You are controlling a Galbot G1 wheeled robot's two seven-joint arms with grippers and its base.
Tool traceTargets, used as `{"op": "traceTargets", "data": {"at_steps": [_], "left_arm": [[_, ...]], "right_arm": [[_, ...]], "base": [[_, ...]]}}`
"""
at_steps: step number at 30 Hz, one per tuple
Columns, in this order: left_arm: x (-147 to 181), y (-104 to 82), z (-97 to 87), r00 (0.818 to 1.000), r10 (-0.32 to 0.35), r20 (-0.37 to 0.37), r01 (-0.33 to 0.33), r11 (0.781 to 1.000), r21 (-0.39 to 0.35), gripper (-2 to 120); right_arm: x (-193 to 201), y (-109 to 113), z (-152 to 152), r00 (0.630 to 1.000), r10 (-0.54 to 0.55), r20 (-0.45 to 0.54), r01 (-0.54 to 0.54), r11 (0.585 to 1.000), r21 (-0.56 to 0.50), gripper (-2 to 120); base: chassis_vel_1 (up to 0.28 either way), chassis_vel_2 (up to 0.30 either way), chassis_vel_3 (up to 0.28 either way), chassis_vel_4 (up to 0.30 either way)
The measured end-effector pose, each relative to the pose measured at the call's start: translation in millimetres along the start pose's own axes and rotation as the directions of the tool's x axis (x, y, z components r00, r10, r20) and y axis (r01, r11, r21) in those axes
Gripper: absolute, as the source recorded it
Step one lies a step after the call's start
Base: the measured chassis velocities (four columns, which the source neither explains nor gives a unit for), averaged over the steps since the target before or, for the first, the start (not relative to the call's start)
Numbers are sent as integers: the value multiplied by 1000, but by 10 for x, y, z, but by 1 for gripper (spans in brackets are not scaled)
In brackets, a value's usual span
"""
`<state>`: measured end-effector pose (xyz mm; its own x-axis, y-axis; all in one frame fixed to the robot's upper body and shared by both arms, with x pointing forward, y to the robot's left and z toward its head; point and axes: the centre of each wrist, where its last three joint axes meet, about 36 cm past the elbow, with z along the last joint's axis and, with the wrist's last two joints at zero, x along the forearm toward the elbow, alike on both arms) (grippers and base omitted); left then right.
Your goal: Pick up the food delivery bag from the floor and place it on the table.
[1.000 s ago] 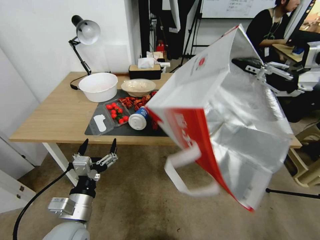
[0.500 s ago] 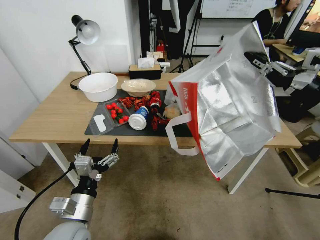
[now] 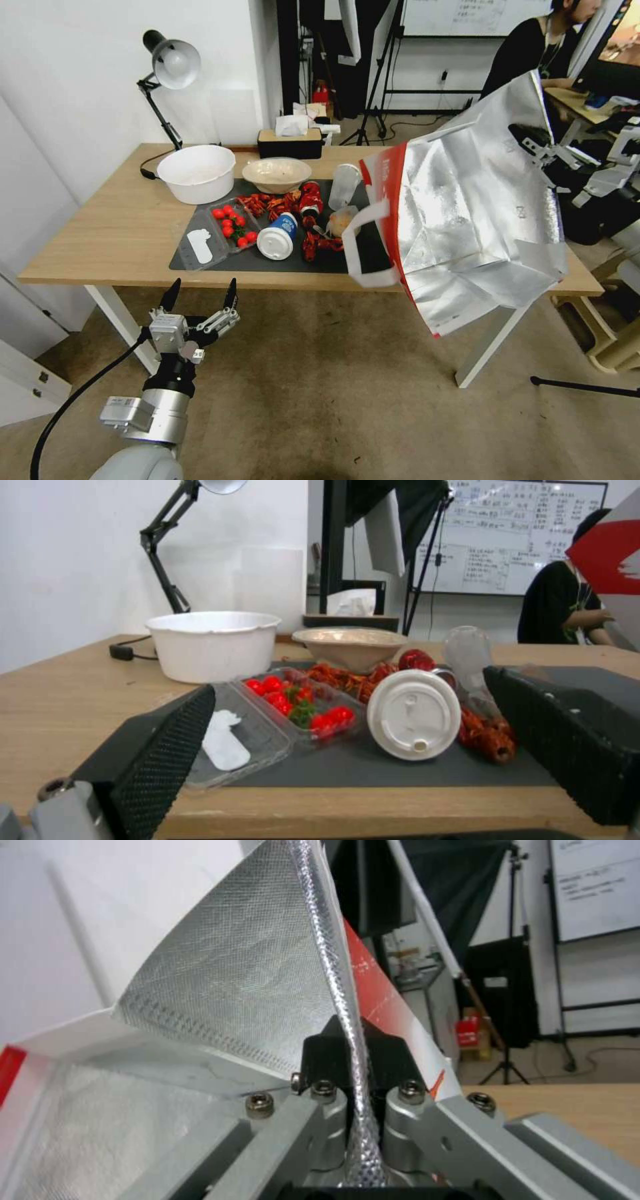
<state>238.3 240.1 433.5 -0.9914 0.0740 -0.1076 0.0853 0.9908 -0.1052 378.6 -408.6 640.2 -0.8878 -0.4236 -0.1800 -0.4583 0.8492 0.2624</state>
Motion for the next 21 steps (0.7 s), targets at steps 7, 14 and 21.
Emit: {"op": "traceTargets", "data": {"at_steps": [7, 14, 21], "left_arm": [[0, -4, 7, 1000, 2, -1, -2, 1000, 1, 100], [0, -6, 14, 1000, 3, -1, -3, 1000, 1, 100], [0, -8, 24, 1000, 4, -1, -4, 1000, 2, 100]], "right_arm": [[10, -73, 14, 999, 38, -3, -38, 999, 5, 0], [20, -123, 26, 998, 58, -9, -58, 998, 8, 0], [34, -194, 82, 996, 90, -18, -90, 996, 17, 0]], "base": [[0, 0, 0, 0], [0, 0, 0, 0], [0, 0, 0, 0]]}}
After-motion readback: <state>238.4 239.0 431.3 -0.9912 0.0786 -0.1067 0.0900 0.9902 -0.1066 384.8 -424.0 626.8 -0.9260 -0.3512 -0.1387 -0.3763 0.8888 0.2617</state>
